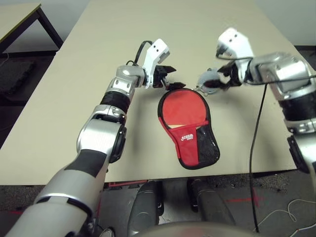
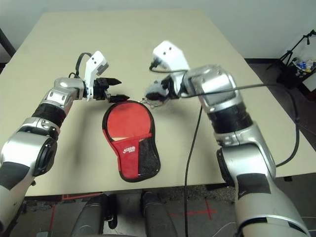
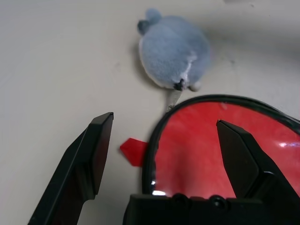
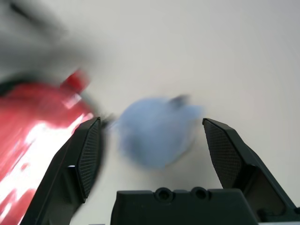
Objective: Store the ping-pong paddle in its case and zip it.
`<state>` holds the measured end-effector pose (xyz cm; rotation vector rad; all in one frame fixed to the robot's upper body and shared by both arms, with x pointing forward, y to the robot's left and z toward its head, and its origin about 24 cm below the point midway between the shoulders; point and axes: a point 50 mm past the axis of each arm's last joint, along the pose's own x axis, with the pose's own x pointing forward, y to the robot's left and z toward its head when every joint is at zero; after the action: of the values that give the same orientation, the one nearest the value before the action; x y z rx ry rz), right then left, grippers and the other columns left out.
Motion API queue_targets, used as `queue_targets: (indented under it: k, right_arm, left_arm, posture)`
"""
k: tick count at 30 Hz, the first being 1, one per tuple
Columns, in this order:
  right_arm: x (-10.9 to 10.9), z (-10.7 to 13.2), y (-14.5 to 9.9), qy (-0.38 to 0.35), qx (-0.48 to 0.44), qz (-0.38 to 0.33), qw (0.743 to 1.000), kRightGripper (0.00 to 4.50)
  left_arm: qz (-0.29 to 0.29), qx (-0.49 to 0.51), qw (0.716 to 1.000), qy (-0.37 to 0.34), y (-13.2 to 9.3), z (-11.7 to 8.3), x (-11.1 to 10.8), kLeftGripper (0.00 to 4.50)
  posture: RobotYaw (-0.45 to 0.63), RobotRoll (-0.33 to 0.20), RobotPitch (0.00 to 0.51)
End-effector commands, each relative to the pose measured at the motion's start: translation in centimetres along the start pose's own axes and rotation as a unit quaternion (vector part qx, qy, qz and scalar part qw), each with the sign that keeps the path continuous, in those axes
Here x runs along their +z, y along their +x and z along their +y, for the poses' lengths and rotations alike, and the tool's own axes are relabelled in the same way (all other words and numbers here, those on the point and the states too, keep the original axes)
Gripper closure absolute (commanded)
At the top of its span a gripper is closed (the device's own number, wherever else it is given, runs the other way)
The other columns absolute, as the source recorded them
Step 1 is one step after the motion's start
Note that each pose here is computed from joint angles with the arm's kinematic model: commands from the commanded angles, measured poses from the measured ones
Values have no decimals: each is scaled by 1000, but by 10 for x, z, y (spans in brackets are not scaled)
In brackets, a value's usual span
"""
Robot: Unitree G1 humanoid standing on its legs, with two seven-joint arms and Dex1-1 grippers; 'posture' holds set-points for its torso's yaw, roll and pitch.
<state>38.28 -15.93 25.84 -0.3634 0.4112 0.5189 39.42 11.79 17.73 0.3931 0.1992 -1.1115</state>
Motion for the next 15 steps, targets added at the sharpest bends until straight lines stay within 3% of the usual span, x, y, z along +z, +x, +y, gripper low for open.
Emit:
queue_targets:
  k: [1,9,15]
  right_arm:
    - [-5,-9,15,22,-40,2,999,0]
    - [-41,5,54,48,-35,68,996,0]
    - [-57,7,63,60,-40,93,993,0]
  left_arm:
    - [20,-25,999,-6,7,-10,-10,23]
    - [69,-52,996,7,16,-26,-25,23]
    - [96,-53,994,7,18,-30,-33,23]
  posture:
    - [-92,0,93]
    - [-70,0,84]
    - [-61,0,79]
